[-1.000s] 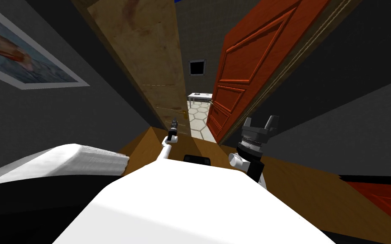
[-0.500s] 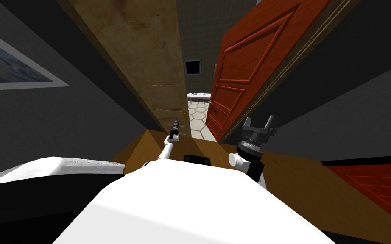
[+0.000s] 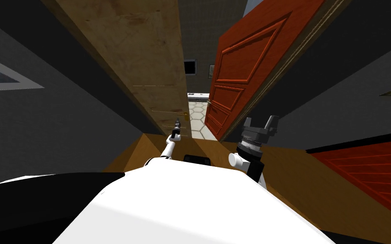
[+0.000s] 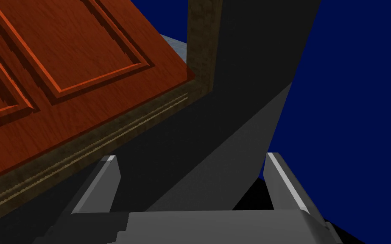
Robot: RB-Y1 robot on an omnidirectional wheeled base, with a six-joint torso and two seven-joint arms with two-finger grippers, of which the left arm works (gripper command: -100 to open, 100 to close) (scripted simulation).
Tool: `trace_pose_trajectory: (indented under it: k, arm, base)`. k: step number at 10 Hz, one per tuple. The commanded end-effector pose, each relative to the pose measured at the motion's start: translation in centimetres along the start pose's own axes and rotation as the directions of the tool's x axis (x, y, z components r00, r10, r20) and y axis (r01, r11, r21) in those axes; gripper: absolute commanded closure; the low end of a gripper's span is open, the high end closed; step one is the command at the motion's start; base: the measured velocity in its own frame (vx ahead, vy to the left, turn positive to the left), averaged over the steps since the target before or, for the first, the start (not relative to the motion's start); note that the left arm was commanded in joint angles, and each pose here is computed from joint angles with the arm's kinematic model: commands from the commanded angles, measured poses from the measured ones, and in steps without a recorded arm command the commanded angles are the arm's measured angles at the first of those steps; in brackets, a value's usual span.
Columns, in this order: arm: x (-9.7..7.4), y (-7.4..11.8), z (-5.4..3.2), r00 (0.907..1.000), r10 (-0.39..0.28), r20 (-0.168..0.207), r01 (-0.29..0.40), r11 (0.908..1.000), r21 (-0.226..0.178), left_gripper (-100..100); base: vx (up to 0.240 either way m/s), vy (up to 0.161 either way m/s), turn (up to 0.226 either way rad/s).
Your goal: Push the door open
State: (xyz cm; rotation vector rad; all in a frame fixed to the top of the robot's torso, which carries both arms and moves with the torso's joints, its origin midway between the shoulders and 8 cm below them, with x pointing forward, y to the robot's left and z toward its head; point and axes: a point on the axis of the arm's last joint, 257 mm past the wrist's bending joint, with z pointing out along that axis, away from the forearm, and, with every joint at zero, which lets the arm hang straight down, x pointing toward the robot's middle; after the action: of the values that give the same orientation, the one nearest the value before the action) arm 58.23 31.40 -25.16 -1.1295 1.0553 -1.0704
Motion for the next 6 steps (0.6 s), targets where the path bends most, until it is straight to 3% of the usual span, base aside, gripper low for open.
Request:
trace_pose_trajectory:
  k: [1, 6]
  arm:
    - [0.7, 0.7, 0.26, 0.9999, -0.011, -0.003, 0.011, 0.9997, -0.019, -100]
    - [3.2, 2.7, 0.78, 0.9983, -0.057, -0.014, 0.056, 0.9952, -0.080, -100]
  base:
    - [-0.006, 0.159, -0.138]
    - [0.013, 0.161, -0.137]
